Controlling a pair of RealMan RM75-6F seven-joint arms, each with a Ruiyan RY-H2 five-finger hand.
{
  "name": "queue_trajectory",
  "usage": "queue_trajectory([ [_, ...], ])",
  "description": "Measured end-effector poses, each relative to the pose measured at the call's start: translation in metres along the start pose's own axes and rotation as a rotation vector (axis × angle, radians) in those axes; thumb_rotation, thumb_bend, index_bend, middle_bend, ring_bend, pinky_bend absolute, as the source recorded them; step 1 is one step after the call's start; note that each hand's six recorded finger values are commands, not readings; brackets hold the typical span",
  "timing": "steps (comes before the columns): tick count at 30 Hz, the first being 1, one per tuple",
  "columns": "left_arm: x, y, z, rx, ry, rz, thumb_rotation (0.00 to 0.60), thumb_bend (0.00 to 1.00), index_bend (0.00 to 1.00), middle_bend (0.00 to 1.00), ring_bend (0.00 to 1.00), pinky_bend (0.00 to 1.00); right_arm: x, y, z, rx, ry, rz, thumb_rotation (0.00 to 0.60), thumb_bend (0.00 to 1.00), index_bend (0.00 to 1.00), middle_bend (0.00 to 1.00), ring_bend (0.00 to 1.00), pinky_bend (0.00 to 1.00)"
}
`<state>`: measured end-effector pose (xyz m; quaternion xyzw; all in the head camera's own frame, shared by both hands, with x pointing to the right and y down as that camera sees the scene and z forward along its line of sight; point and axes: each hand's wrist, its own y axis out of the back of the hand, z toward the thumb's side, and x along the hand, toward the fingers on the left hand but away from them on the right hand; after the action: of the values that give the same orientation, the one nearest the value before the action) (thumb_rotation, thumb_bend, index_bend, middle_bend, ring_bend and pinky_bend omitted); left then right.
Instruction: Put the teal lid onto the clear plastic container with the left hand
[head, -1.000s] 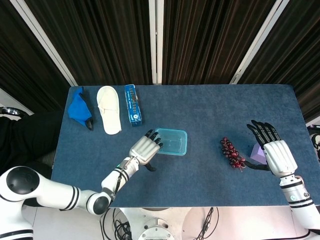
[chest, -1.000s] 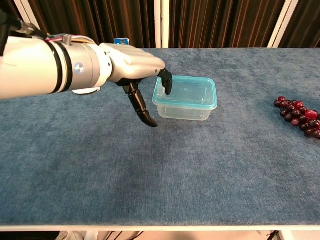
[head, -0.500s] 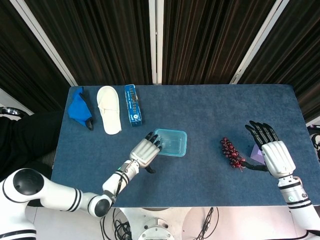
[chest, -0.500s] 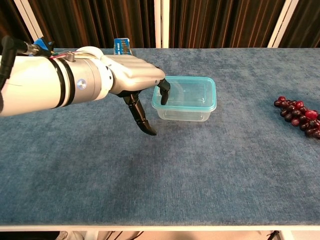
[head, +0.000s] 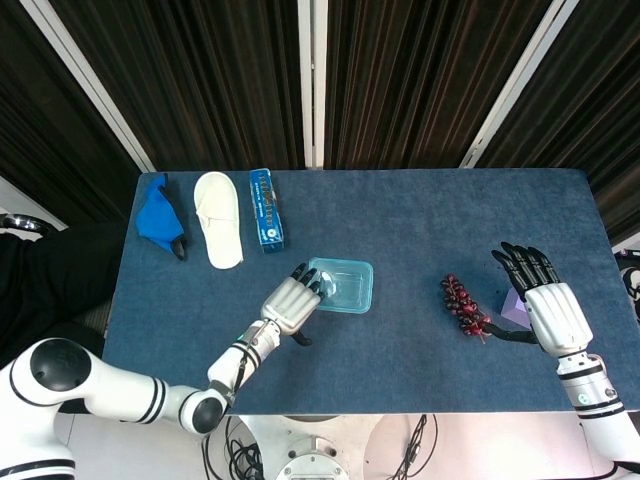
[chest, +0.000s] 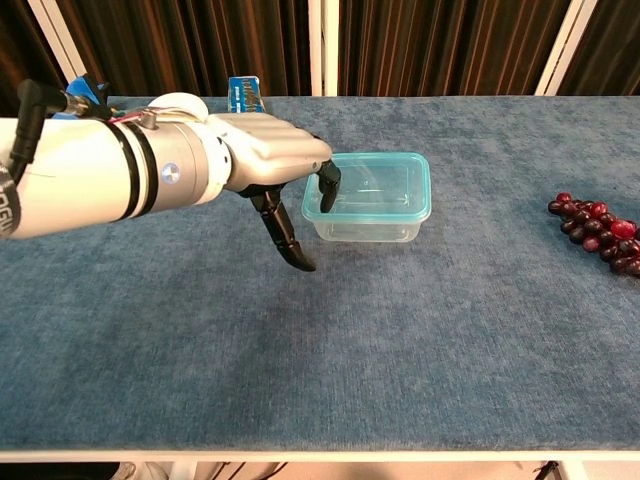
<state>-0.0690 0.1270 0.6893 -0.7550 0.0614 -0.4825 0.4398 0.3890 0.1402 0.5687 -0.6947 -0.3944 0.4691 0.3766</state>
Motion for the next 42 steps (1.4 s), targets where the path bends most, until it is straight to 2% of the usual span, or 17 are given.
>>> queue_trajectory([
  [11, 0.004, 0.033, 0.029, -0.007, -0.100, 0.142, 0.402, 0.00, 0.30, 0.17, 0.00, 0.01, 0.002, 0.001, -0.003, -0.003, -0.010, -0.005, 0.600, 0.00, 0.00, 0.00, 0.00, 0.00],
  [16, 0.018, 0.030, 0.041, 0.000, -0.115, 0.129, 0.402, 0.00, 0.29, 0.15, 0.00, 0.01, 0.004, 0.002, -0.006, -0.004, -0.017, -0.008, 0.600, 0.00, 0.00, 0.00, 0.00, 0.00],
  [23, 0.033, 0.022, 0.047, 0.015, -0.093, 0.092, 0.408, 0.00, 0.28, 0.15, 0.00, 0.01, 0.005, 0.001, -0.009, -0.008, -0.023, -0.008, 0.600, 0.00, 0.00, 0.00, 0.00, 0.00],
  [33, 0.036, 0.012, 0.049, 0.028, -0.081, 0.060, 0.408, 0.00, 0.29, 0.15, 0.00, 0.01, 0.003, -0.001, -0.010, -0.012, -0.022, -0.003, 0.600, 0.00, 0.00, 0.00, 0.00, 0.00],
  [42, 0.032, 0.020, 0.044, -0.010, -0.076, 0.082, 0.412, 0.00, 0.29, 0.15, 0.00, 0.01, 0.005, 0.004, -0.011, -0.009, -0.025, -0.016, 0.600, 0.00, 0.00, 0.00, 0.00, 0.00],
])
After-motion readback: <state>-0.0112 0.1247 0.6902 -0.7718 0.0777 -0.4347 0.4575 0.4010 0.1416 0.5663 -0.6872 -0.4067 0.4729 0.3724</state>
